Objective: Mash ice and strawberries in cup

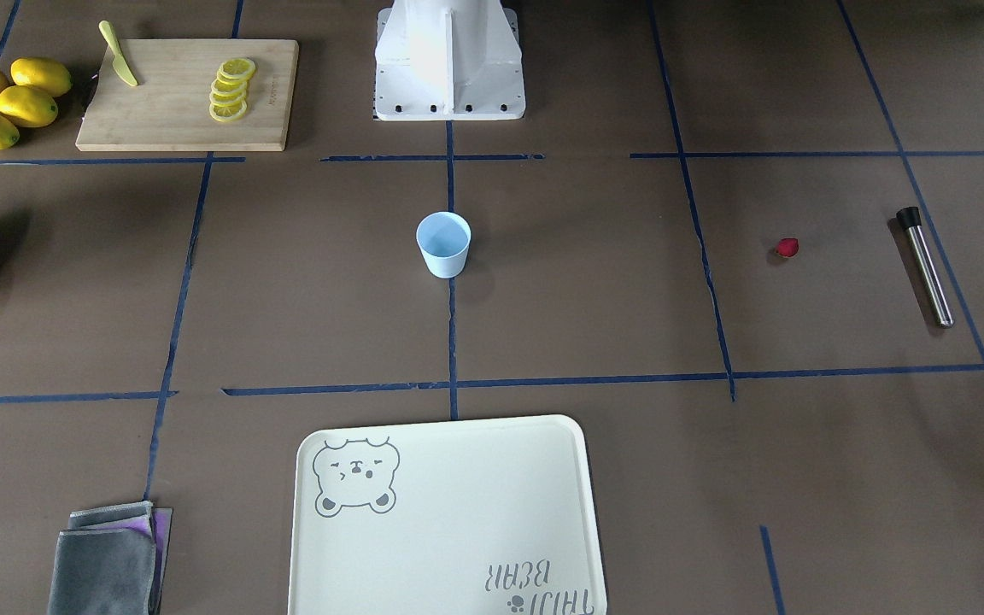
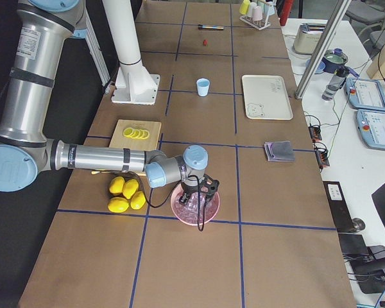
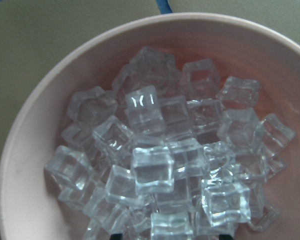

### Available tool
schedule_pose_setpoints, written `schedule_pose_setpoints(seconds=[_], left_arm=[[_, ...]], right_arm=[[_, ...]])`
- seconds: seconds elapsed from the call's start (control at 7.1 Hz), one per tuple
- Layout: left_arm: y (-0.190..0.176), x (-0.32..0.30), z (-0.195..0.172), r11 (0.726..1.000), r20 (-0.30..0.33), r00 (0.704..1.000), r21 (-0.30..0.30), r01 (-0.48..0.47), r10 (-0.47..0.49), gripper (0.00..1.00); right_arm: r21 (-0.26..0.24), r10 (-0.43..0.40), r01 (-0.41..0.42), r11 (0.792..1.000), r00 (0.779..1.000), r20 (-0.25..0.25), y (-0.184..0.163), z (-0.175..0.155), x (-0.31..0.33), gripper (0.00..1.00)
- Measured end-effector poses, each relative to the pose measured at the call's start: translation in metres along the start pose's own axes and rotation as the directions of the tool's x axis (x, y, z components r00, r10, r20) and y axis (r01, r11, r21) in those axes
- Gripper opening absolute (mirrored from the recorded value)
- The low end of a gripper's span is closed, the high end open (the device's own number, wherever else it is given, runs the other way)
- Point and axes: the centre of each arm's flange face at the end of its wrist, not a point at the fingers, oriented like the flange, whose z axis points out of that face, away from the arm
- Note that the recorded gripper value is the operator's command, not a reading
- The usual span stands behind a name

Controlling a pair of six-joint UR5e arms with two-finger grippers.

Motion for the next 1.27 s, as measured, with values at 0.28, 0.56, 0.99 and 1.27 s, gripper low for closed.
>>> schedule_pose_setpoints(seconds=[0.28,0.56,0.99,1.27], left_arm=[[0.000,0.000,0.000,1.000,-0.005,1.000,-0.001,0.001,-0.001,1.00],[0.000,0.000,0.001,1.000,-0.005,1.000,-0.002,0.002,-0.002,1.00],[0.000,0.000,0.000,1.000,-0.007,1.000,0.000,0.001,-0.001,1.00],[0.000,0.001,0.000,1.000,-0.007,1.000,0.002,-0.002,0.002,1.00]], right_arm=[[0.003,0.000,0.000,1.000,1.000,0.001,0.000,-0.001,-0.001,0.03],[0.018,-0.008,0.008,1.000,1.000,0.016,0.002,-0.011,-0.010,0.00],[0.096,-0.017,0.006,0.995,0.993,0.114,0.023,-0.071,-0.069,0.00],[0.096,-0.018,-0.003,0.995,0.976,0.216,0.035,-0.107,-0.135,0.01]])
